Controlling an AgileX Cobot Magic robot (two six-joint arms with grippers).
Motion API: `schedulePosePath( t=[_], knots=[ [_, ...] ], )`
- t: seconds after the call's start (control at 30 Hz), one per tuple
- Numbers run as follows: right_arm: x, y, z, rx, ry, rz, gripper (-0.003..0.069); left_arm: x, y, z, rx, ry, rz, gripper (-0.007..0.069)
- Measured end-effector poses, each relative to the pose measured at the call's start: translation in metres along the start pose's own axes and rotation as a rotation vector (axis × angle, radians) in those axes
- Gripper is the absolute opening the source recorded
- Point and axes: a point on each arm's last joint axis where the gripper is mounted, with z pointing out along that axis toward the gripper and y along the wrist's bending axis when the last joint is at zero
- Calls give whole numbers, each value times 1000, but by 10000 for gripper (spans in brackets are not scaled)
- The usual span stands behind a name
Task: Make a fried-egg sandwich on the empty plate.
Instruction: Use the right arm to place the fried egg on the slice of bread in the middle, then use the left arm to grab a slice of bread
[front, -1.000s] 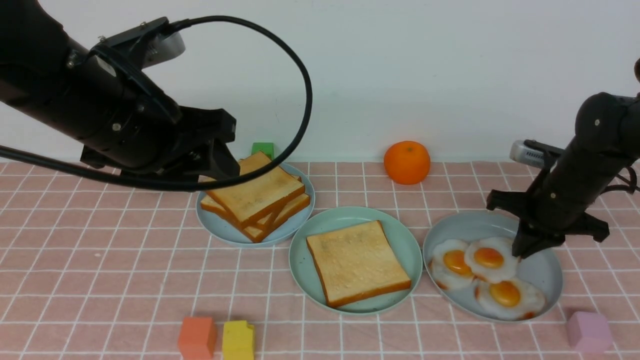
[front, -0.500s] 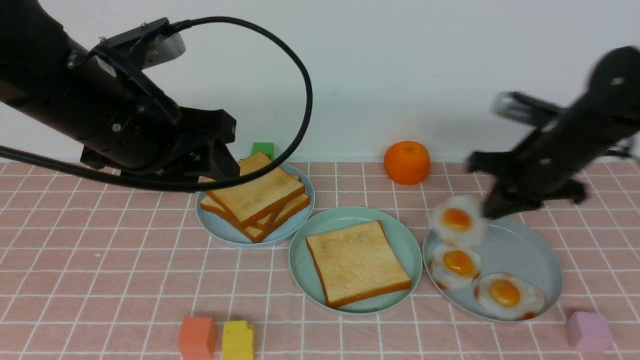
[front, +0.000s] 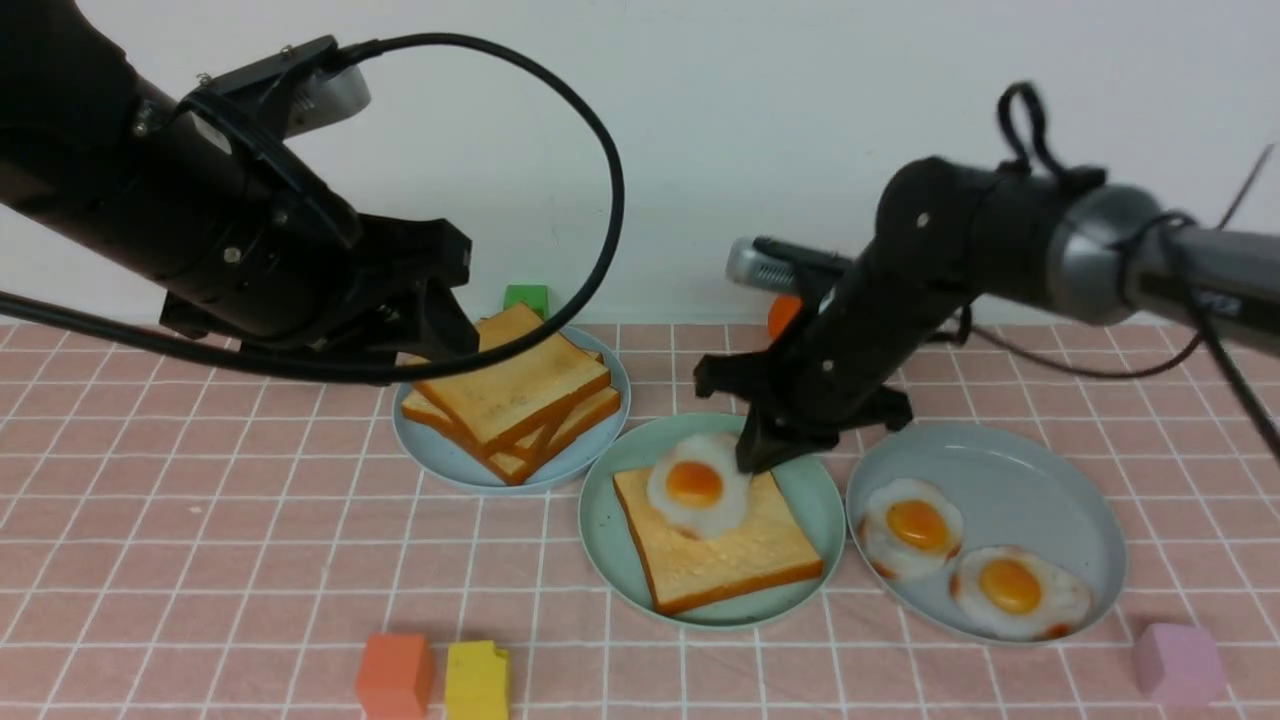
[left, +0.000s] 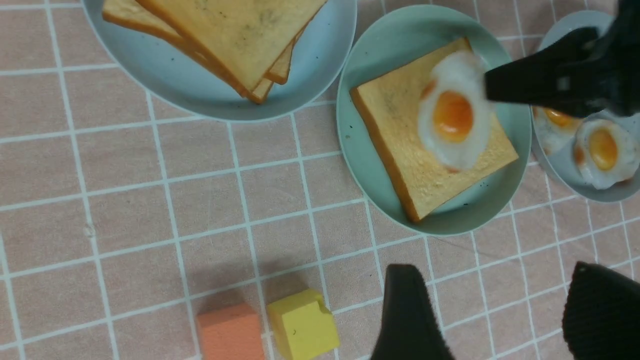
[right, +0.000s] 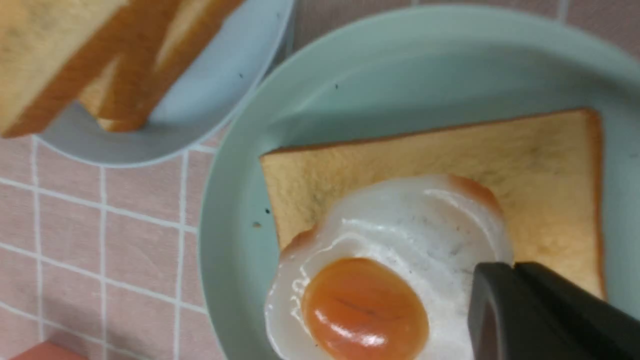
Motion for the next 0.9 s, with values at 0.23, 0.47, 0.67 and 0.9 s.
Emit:
schedulePosePath(
  t=[0.23, 0.47, 0.67, 0.9],
  knots=[
    [2, -6, 16, 14, 33, 19, 32, 0, 0, 0, 0, 4, 0, 454],
    [1, -6, 17, 14, 33, 25, 111, 1, 0, 0, -1, 6, 0, 454],
    [0, -3, 3, 30, 12, -8, 360, 0, 0, 0, 0, 1, 0, 454],
    [0, 25, -88, 9, -118, -123, 495, -7, 9, 26, -26, -2, -44, 451]
  ],
)
